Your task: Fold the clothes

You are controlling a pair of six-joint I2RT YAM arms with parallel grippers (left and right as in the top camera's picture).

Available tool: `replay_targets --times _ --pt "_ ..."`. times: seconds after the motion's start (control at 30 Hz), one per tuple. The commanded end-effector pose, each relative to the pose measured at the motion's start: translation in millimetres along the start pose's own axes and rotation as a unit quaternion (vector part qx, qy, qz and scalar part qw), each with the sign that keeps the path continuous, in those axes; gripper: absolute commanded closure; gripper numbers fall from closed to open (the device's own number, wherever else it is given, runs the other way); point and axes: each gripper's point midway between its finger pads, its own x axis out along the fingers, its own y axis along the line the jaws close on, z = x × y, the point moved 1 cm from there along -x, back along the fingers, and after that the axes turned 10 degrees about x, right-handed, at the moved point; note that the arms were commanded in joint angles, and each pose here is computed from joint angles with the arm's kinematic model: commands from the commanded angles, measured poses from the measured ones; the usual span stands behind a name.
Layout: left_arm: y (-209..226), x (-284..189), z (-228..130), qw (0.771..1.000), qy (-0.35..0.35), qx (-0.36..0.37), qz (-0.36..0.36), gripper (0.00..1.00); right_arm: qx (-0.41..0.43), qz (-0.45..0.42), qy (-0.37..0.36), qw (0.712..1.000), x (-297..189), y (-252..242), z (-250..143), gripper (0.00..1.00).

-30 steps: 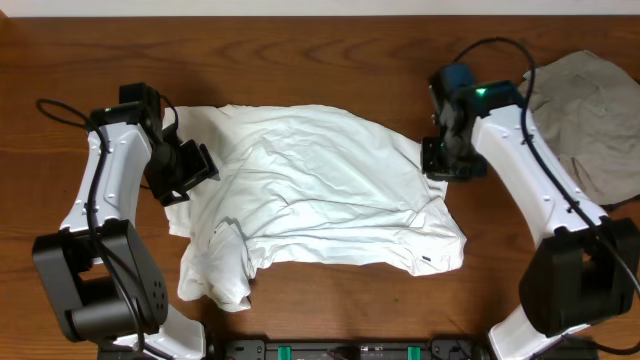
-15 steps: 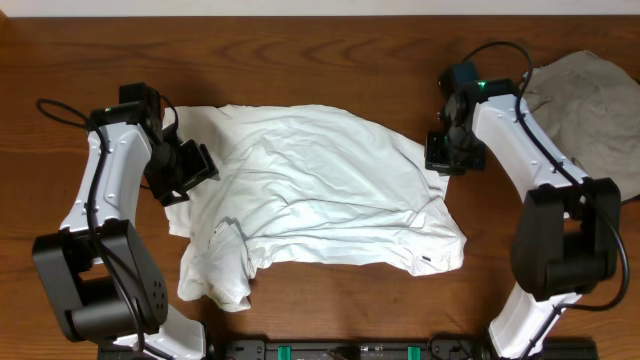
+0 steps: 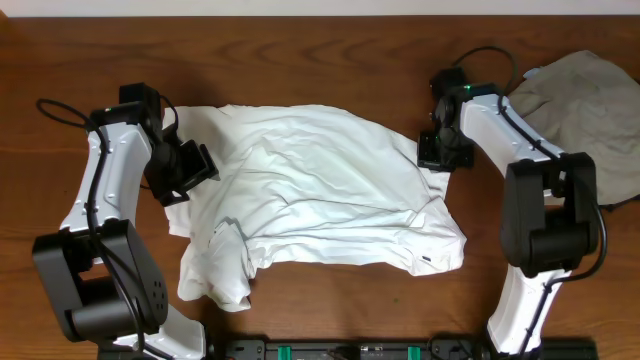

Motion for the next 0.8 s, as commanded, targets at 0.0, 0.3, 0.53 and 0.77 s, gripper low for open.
replay_targets --times 0.0,0.3,0.53,0.77 --pt "0 3 -3 1.000 0.008 0.000 0.000 0.29 0.014 -0.008 0.012 1.000 13 -7 2 0.99" --pt "0 3 -3 1.000 0.008 0.001 0.000 0.28 0.015 -0.001 -0.002 1.000 33 -2 15 0.99" --pt "0 3 -3 1.000 0.008 0.001 0.000 0.29 0.022 0.028 -0.055 0.998 37 6 45 0.99" --pt "-2 2 6 1.000 -0.011 0.005 -0.004 0.29 0.045 0.031 -0.095 0.994 61 -6 78 0.99"
